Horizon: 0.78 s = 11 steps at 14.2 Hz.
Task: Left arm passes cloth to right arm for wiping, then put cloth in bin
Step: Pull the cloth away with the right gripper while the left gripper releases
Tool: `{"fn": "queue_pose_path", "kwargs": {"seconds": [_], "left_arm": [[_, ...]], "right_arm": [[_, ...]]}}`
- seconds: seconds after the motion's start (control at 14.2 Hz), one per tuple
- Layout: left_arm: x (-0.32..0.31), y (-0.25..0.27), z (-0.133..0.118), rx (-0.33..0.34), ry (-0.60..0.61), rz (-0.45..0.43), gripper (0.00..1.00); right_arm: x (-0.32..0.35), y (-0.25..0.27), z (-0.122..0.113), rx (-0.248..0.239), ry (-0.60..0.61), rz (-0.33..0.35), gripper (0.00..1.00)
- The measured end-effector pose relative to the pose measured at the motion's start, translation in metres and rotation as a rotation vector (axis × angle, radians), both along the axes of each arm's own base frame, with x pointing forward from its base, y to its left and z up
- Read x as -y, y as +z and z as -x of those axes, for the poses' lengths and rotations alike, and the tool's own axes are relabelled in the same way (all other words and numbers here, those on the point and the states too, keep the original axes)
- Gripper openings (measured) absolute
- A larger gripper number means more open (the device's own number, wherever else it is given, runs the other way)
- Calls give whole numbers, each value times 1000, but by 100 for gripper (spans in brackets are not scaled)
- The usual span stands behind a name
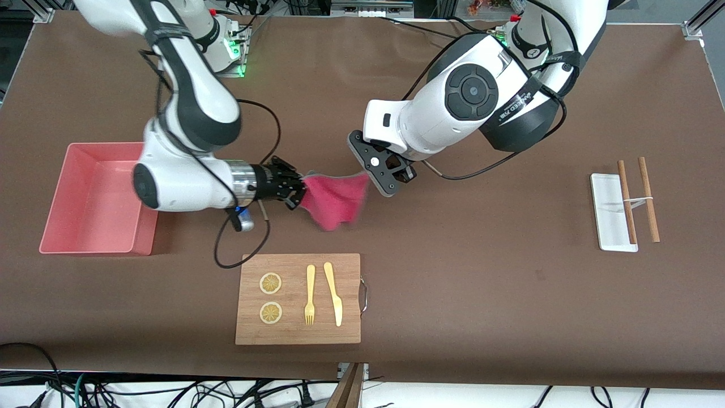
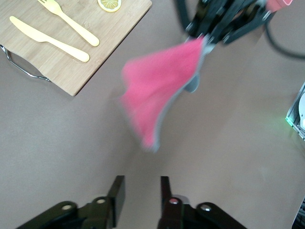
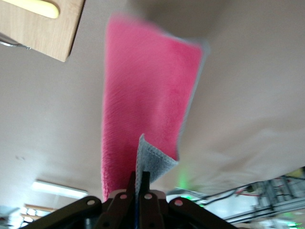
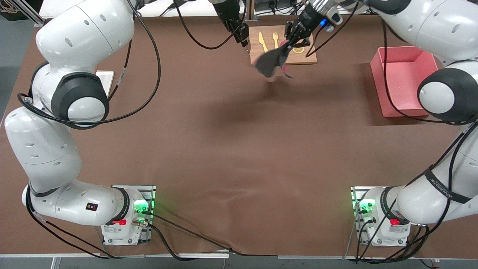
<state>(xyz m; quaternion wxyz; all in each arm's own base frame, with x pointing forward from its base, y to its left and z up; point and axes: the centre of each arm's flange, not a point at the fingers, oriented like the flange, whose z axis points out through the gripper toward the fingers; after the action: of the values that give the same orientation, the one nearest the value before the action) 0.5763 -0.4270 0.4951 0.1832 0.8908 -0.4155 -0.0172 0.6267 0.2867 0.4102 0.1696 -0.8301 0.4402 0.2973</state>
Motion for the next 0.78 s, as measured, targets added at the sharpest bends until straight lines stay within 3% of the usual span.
{"fn": "queue_pose_path", "kwargs": {"seconds": [0.21, 0.35, 0.42, 0.57, 0.78], "left_arm": [[-8, 4, 3, -27, -8, -30, 74], [-22, 10, 5, -57, 6, -79, 95], [-34, 13, 3, -62, 27, -111, 100], [-60, 17, -6, -61, 77, -177, 100], [-102, 22, -17, -94, 181, -269, 100]], "right_arm": [[35, 21, -5, 43, 154, 42, 2], [64, 14, -2, 58, 323, 100, 2], [81, 8, -2, 69, 419, 122, 2], [109, -5, -3, 82, 578, 147, 2], [141, -21, -3, 62, 757, 208, 2]]}}
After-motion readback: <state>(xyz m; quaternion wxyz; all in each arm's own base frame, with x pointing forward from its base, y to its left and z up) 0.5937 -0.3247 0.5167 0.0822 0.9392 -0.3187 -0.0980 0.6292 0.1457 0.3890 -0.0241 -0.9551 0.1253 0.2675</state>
